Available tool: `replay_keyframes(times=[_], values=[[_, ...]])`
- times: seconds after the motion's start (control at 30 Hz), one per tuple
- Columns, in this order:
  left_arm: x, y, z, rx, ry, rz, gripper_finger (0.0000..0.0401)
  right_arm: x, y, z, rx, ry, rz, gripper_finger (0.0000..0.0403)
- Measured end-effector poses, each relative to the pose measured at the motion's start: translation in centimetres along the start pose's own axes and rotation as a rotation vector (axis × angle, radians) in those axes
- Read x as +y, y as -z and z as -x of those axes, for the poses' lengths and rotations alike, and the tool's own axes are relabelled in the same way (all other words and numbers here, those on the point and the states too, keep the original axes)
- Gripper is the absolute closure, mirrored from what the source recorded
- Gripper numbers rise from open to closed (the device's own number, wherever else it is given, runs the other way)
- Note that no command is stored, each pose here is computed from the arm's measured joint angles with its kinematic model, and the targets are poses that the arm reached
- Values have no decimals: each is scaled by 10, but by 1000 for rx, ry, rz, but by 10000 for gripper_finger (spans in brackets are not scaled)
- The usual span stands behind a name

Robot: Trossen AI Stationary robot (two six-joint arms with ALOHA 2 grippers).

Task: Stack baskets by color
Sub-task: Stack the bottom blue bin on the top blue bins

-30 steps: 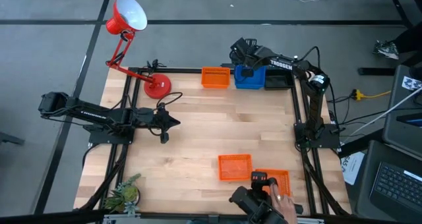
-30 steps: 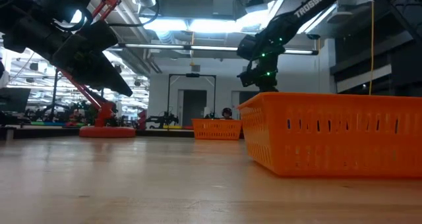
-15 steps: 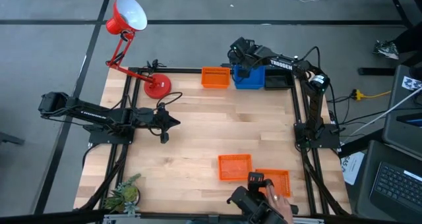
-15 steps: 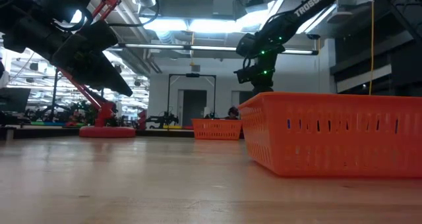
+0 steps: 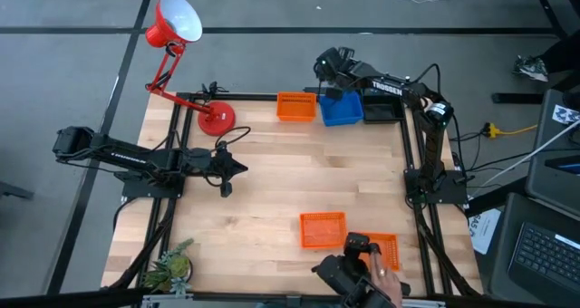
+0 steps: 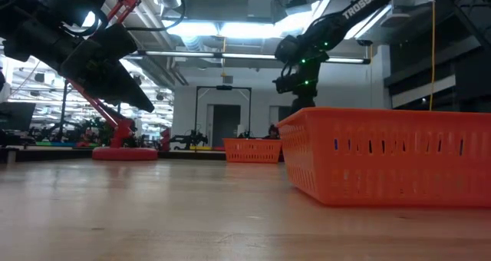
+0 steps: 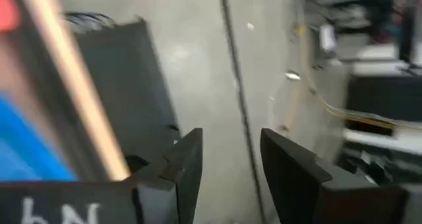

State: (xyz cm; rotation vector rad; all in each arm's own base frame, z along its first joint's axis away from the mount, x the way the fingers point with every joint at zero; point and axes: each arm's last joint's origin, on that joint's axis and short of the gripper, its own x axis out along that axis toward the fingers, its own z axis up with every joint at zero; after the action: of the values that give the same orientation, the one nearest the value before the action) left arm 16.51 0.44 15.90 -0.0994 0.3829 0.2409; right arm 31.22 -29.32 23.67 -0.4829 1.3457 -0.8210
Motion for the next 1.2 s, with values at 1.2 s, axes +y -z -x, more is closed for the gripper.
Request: replay_keyframes(times=[1.2], values=[[0, 0, 0, 2, 0, -4, 401, 93, 24, 59, 292, -942, -36, 250]])
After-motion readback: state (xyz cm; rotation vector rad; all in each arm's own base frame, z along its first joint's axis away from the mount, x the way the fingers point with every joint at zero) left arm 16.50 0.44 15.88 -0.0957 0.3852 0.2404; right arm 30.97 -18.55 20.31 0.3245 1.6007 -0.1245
